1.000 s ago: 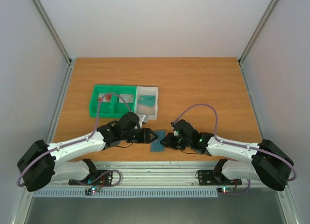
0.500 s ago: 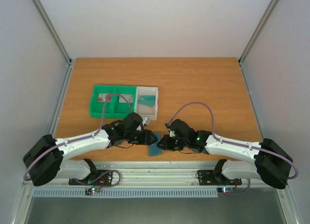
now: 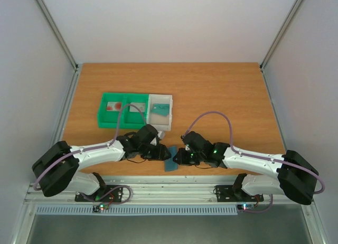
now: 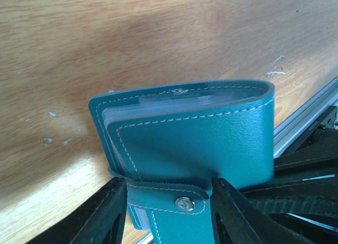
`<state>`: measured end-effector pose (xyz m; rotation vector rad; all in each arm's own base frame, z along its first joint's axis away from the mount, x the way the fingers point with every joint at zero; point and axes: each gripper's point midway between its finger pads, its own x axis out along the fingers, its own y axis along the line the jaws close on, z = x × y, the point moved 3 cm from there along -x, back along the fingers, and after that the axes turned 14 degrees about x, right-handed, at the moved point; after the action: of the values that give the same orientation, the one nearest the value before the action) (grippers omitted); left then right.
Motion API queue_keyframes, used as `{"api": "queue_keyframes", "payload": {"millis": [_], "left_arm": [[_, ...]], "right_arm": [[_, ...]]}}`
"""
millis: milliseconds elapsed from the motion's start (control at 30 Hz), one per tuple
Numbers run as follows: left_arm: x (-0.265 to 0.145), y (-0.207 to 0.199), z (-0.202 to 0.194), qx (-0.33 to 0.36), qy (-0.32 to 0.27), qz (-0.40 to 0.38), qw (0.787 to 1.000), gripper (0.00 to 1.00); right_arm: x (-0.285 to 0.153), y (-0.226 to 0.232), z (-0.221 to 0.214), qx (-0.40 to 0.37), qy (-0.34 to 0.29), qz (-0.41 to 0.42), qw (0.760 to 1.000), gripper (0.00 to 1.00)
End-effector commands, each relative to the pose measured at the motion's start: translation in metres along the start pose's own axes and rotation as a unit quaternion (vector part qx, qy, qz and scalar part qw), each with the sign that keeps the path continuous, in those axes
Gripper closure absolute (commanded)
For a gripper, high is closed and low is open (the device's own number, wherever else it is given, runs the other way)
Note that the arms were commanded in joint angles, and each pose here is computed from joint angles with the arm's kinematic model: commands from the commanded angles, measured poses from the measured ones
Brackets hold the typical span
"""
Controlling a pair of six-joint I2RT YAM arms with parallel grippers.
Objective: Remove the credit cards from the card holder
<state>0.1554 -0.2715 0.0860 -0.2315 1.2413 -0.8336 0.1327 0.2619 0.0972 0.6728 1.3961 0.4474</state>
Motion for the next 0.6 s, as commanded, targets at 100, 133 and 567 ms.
{"api": "queue_keyframes", "payload": {"millis": [100, 133, 567], "left_arm": [[0.009, -0.001, -0.002, 0.002, 0.005, -0.016, 1.000, 0.56], [0.010, -0.001, -0.002, 0.002, 0.007, -0.017, 1.000, 0.57], [0.018, -0.002, -0.005, -0.002, 0.029, -0.024, 0.999, 0.62]], "right_arm": [[0.000, 0.007, 0.005, 0.002, -0.015, 0.004, 1.000, 0.99], [0.001, 0.006, 0.005, 0.002, -0.014, 0.001, 1.000, 0.99], [0.002, 0.003, 0.005, 0.001, -0.017, -0.004, 1.000, 0.99]]}}
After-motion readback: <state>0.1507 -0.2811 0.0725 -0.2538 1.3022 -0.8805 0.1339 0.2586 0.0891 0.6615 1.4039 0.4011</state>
